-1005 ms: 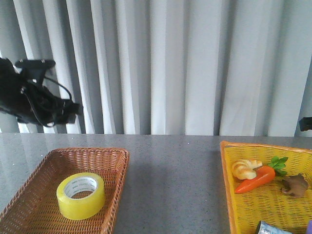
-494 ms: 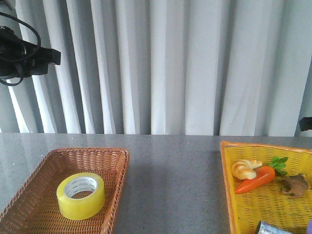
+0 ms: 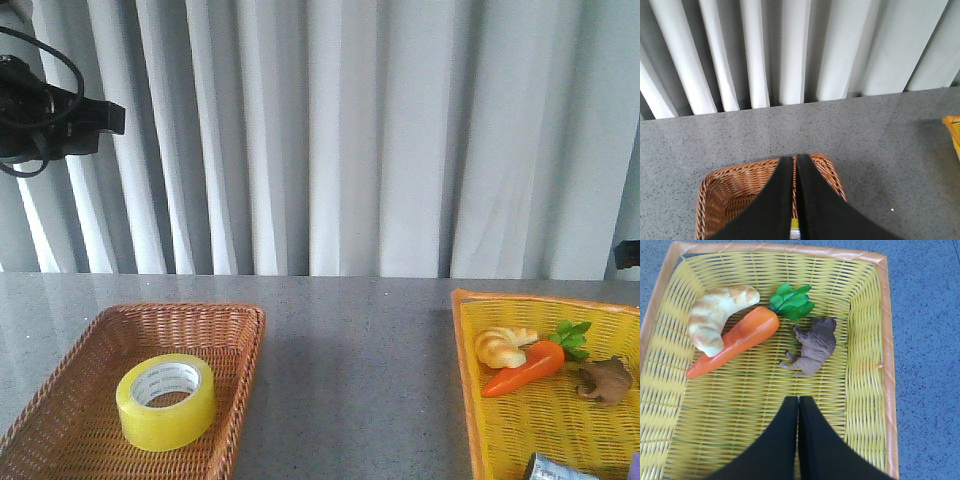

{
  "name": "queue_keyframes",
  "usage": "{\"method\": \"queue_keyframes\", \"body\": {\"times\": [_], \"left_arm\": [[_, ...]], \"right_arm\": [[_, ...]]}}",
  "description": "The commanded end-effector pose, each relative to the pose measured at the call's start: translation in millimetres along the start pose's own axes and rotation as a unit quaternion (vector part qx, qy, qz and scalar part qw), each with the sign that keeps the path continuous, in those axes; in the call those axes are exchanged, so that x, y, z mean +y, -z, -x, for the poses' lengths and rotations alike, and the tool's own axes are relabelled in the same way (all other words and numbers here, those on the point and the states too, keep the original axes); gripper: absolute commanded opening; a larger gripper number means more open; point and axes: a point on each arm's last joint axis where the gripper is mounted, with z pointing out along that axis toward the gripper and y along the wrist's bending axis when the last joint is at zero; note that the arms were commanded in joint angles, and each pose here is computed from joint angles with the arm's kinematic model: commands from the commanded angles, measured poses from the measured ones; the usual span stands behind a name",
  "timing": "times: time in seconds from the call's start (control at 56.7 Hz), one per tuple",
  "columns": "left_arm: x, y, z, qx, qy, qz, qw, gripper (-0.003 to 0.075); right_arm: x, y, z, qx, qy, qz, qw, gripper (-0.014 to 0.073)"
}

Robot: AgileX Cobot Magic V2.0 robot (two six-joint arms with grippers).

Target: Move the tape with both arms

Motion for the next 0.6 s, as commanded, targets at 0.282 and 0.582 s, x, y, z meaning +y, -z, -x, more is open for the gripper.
{"method": "queue_keyframes", "body": {"times": [0.282, 0.582], "left_arm": [[-5.6, 32.6, 12.1, -0.068, 0.004, -0.012, 0.998, -0.0007], [6.5, 101.5, -64.7, -0.114, -0.036, 0.030, 0.992, -0.0007]], "right_arm": [[-1.6, 23.5, 8.0, -0.052, 0.001, -0.004, 0.999, -0.0007], [-1.6, 23.5, 8.0, -0.052, 0.001, -0.004, 0.999, -0.0007]]}}
